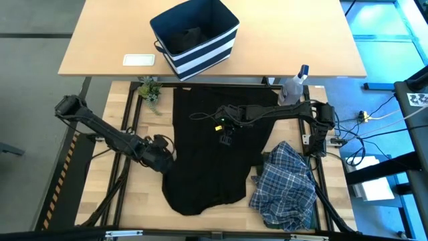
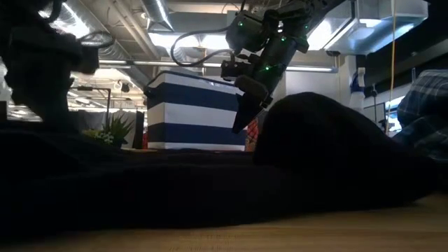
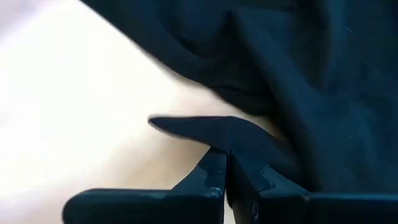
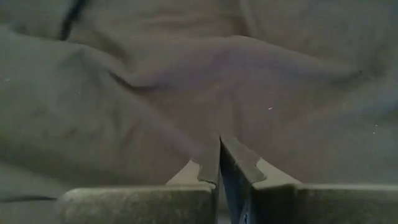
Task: Fold Laundry from Bin
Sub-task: Fold the black shirt
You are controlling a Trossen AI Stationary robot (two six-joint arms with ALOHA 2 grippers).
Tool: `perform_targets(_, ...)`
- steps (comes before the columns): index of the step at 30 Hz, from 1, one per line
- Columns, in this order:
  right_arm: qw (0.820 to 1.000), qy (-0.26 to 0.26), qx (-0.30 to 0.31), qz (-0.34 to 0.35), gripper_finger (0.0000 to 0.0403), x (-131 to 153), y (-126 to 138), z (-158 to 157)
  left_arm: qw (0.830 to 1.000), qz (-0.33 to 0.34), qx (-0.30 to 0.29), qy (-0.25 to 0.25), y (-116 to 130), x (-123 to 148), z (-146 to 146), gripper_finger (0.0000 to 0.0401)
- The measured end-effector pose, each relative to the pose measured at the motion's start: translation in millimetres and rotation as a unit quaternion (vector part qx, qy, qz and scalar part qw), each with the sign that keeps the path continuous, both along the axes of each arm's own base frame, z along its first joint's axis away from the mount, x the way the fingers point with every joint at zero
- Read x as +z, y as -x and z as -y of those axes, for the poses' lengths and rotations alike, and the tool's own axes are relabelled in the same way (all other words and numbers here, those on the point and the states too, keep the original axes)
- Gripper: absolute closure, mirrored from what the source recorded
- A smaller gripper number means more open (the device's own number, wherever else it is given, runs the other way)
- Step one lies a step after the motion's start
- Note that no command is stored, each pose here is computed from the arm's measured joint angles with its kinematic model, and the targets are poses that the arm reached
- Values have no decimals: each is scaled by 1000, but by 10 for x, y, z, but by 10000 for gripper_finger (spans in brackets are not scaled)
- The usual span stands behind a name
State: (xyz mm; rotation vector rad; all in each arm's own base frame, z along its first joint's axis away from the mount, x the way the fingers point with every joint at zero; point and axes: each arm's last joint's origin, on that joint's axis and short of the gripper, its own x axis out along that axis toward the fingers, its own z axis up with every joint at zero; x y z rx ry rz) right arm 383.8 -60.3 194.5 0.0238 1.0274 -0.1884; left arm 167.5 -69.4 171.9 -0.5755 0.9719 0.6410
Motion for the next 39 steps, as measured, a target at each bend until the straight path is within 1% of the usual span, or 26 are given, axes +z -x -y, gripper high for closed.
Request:
perform_targets(3, 1000, 1, 2, 0, 391, 0, 0, 0, 998, -33, 2, -56, 24, 238, -8, 400)
perform_targets(7, 1000, 1, 2, 2, 391, 2, -4, 0, 992, -35, -1, -119, 31, 666, 15, 400)
perform_targets(11, 1000, -25, 7, 7, 391, 1, -7, -14, 988, -6, -6, -156, 46, 1051, 55, 400)
perform_targets(14, 998, -52, 23, 13, 391, 4, -13, -33, 985, 16, -13, -170, 63, 1233, 90, 401)
perform_targets(17, 996, -81, 36, 22, 391, 9, -25, -53, 981, 27, -24, -188, 95, 1331, 115, 401)
perform_targets(19, 994, -96, 42, 30, 391, -4, -49, -78, 977, 25, -34, -210, 117, 1360, 113, 401)
perform_targets(21, 993, -101, 46, 31, 391, -24, -55, -100, 968, 24, -62, -242, 120, 1385, 121, 401)
perform_targets(24, 993, -99, 55, 32, 391, -63, -88, -158, 958, 55, -83, -268, 71, 1440, 164, 401)
perform_targets(29, 993, -96, 55, 39, 391, -55, -99, -156, 931, 118, -137, -318, -105, 1568, 270, 401)
perform_targets(32, 992, -102, 59, 51, 391, -42, -117, -154, 912, 135, -164, -350, -171, 1630, 318, 401)
perform_targets(36, 986, -123, 87, 73, 391, -15, -156, -232, 895, 151, -169, -384, -197, 1686, 364, 401)
perform_targets(39, 983, -121, 103, 97, 391, 17, -201, -322, 879, 164, -186, -406, -215, 1739, 431, 401)
